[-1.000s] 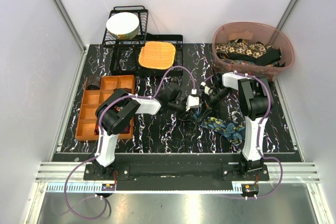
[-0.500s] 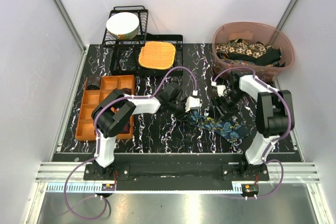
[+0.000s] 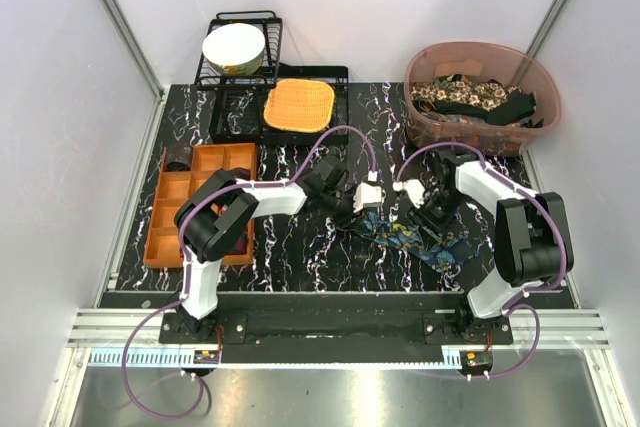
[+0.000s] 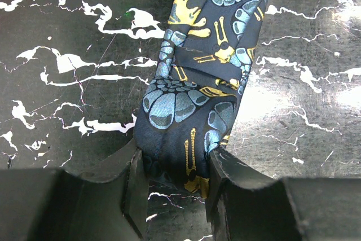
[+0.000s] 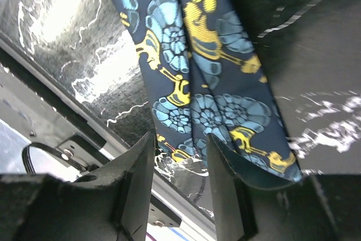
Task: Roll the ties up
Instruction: Roll the tie at the center of the board.
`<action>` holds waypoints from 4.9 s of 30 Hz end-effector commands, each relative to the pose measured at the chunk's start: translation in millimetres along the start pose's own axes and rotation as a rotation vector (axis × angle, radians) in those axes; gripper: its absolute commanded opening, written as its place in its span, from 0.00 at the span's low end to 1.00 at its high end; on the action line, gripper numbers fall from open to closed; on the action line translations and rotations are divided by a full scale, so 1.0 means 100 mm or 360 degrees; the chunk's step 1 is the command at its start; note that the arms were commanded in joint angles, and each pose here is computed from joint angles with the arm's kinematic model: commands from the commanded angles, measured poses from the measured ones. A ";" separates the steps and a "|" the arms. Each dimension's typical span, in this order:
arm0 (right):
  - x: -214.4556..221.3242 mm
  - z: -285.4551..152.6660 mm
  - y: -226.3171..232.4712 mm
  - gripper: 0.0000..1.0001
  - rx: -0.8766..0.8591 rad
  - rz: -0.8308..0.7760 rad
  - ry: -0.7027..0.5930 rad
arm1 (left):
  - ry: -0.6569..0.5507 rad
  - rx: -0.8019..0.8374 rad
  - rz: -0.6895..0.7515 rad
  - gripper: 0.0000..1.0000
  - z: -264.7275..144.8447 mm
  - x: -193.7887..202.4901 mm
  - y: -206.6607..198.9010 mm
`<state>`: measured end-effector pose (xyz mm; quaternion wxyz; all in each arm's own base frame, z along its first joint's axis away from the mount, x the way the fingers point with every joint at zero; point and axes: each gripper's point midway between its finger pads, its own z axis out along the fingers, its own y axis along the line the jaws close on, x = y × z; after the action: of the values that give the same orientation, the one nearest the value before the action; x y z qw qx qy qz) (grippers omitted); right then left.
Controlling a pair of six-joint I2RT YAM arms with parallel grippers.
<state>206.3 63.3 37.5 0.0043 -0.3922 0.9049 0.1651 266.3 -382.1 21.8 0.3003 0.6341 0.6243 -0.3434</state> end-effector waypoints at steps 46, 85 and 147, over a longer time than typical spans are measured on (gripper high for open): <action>0.06 -0.11 -0.46 0.00 0.0381 -0.0471 0.0283 | 0.0359 0.0015 -0.0290 0.00 -0.05 0.78 -0.11; -1.47 -0.45 0.21 0.45 -0.0956 0.0858 -0.0611 | 0.0486 -0.0343 -0.0329 0.00 -0.22 0.81 -0.07; -1.78 0.20 0.48 0.43 -0.0971 0.1053 -0.0469 | 0.0568 -0.0238 -0.0146 0.08 -0.13 0.82 -0.03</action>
<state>295.0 222.6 58.6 -0.0309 -0.0362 0.8884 0.4566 286.4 -366.2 21.8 0.3191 0.6205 0.6740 -0.2427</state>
